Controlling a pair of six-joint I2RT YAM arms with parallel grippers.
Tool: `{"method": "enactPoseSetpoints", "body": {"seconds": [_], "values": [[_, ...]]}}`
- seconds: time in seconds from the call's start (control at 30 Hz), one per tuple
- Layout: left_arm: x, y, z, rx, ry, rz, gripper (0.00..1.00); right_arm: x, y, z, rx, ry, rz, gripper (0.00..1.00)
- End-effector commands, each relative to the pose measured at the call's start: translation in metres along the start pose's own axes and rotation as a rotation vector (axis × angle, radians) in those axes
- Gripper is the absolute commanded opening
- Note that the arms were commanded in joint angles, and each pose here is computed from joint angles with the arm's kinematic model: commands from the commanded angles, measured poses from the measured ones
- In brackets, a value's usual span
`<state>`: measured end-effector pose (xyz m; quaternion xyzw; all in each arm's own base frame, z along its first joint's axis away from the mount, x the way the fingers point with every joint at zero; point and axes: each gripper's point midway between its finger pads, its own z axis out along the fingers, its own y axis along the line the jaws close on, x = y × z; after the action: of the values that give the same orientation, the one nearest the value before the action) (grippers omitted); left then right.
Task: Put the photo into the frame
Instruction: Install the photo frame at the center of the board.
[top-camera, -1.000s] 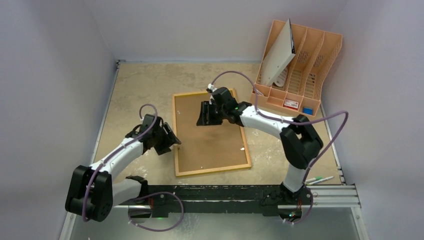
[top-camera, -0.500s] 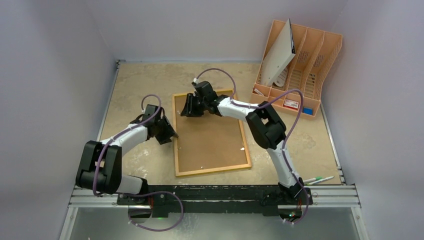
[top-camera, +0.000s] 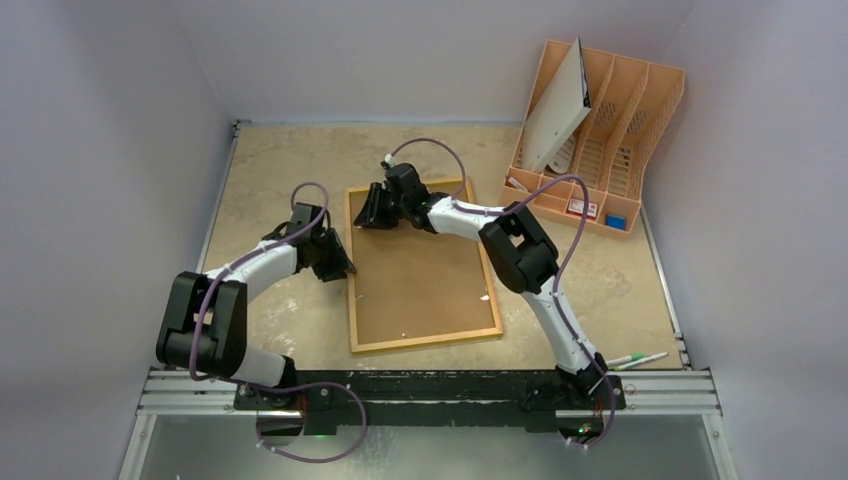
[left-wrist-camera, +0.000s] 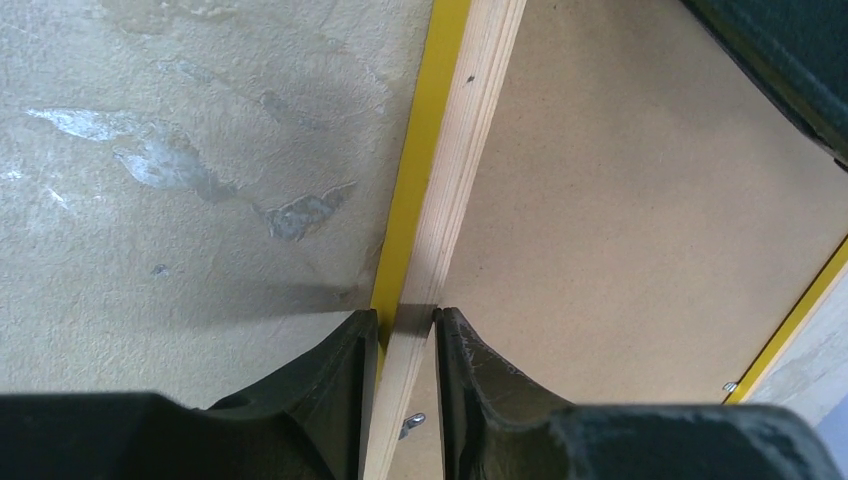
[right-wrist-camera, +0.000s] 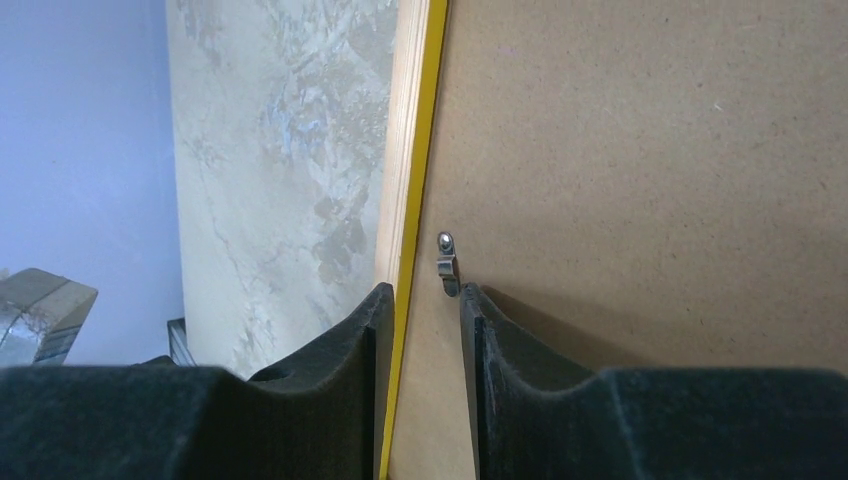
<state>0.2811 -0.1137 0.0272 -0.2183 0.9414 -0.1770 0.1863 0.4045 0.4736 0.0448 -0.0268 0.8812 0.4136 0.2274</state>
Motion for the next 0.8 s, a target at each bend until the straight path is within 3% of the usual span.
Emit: {"method": "enactPoseSetpoints", "body": {"seconds": [0.0,0.77], "values": [[0.001,0.006,0.003,-0.023,0.022,0.043,0.28,-0.012,-0.002,0.008,0.004,-0.043,0.012,0.34],[0.010,0.018,0.010,-0.061,0.062,0.067,0.24,0.019,-0.003,0.024,-0.120,0.051,-0.008,0.30]]}}
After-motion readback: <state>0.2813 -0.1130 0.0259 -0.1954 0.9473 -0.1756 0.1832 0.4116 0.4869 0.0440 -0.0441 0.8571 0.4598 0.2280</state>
